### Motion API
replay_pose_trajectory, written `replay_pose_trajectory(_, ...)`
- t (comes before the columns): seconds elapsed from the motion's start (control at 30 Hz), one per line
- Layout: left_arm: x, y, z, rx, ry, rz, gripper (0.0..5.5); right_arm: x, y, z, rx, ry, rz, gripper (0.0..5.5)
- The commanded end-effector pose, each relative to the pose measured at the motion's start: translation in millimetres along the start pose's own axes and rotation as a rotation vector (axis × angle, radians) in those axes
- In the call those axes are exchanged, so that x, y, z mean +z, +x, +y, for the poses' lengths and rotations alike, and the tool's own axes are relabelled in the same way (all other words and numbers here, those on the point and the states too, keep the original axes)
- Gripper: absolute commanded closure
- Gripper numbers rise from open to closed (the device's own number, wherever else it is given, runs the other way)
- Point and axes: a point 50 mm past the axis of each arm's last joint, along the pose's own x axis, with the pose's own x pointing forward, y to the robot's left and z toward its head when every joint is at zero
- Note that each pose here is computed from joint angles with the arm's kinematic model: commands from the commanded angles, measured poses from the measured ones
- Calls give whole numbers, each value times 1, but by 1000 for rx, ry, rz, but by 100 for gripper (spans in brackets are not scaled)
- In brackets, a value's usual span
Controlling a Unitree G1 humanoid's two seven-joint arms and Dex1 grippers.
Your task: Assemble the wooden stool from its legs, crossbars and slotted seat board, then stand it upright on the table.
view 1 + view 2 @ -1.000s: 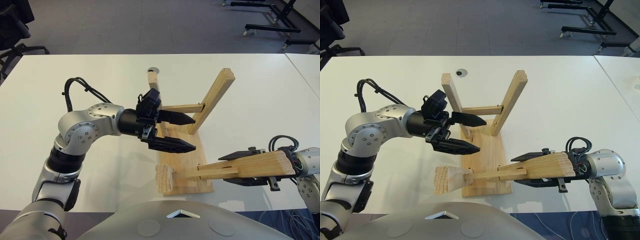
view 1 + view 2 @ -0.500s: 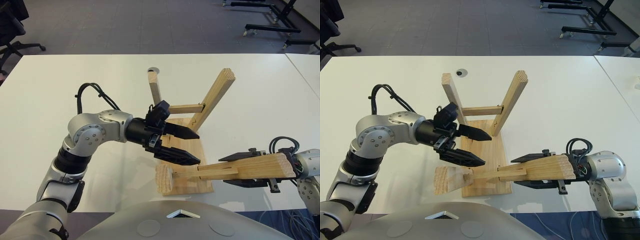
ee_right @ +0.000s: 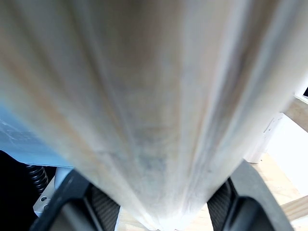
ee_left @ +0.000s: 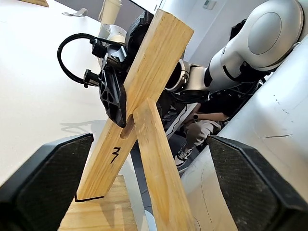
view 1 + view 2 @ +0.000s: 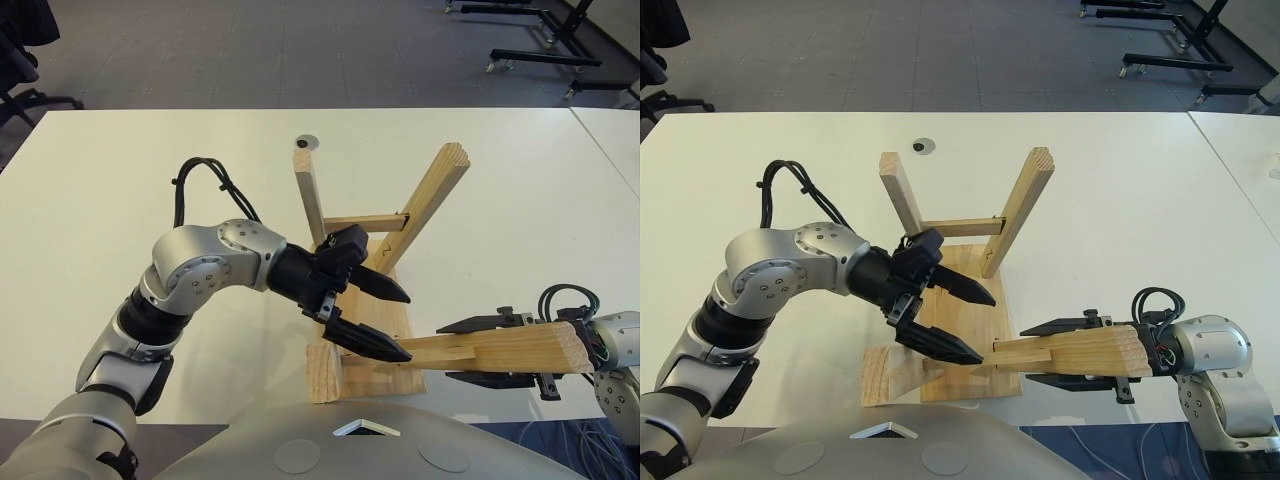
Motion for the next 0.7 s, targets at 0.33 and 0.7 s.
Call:
replay_pose_trajectory(0.33,-11,7,18,131,-44,152,115,-2,2,5,30,8,30,345)
replay_pose_trajectory(0.7,-28,6,24,181,-90,245,115,-2,3,9,29,7,30,345)
